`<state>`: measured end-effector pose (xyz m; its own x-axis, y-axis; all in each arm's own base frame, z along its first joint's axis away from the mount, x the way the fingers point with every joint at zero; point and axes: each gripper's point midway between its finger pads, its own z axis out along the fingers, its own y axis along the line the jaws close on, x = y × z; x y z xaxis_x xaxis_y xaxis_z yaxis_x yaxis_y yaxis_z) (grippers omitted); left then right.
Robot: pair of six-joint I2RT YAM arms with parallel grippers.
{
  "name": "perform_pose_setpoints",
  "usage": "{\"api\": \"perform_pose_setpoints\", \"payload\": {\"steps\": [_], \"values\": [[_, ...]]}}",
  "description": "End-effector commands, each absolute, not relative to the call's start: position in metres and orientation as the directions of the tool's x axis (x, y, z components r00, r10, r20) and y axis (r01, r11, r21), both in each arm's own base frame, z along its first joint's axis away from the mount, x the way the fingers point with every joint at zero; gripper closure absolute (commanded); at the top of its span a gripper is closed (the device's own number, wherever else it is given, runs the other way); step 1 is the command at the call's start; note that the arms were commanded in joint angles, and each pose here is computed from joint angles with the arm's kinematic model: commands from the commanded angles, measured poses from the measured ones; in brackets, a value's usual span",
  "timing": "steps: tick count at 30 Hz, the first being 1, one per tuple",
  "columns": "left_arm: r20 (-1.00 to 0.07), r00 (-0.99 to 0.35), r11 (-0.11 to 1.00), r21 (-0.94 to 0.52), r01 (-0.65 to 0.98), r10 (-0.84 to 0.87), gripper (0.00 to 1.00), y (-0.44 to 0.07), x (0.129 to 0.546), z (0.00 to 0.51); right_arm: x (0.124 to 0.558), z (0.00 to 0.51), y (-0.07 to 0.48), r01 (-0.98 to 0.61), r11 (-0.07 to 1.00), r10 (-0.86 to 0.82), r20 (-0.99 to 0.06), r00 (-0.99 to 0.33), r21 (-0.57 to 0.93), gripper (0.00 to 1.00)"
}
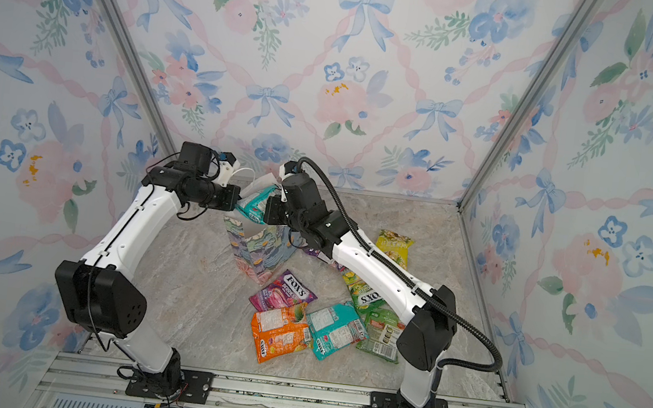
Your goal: Place the snacks into the paper bag
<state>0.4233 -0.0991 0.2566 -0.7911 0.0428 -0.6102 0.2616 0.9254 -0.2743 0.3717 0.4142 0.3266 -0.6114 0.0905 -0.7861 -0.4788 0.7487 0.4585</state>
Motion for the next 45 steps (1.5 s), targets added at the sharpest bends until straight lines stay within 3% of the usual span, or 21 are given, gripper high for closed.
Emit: {"api": "perform_pose_setpoints", "payload": {"steps": [1,13,33,45], "values": [[-0.624,-0.78,0.923,-0.275,0.268,0.04,1.0,-0.098,0.419,0.268,0.374,0.347,0.413,-0.502,0.72,0.11,-0.794,-0.598,0.478,1.0],[-0.629,-0.776,0.922,-0.271,0.275,0.047,1.0,-0.098,0.418,0.27,0.397,0.332,0.404,-0.475,0.757,0.09,-0.791,-0.605,0.45,1.0],[-0.637,-0.769,0.92,-0.275,0.278,0.042,1.0,-0.099,0.418,0.275,0.384,0.317,0.429,-0.541,0.712,0.006,-0.775,-0.632,0.447,1.0],[-0.637,-0.77,0.919,-0.276,0.28,0.043,1.0,-0.1,0.417,0.275,0.387,0.317,0.435,-0.518,0.719,0.039,-0.771,-0.636,0.464,1.0]]}}
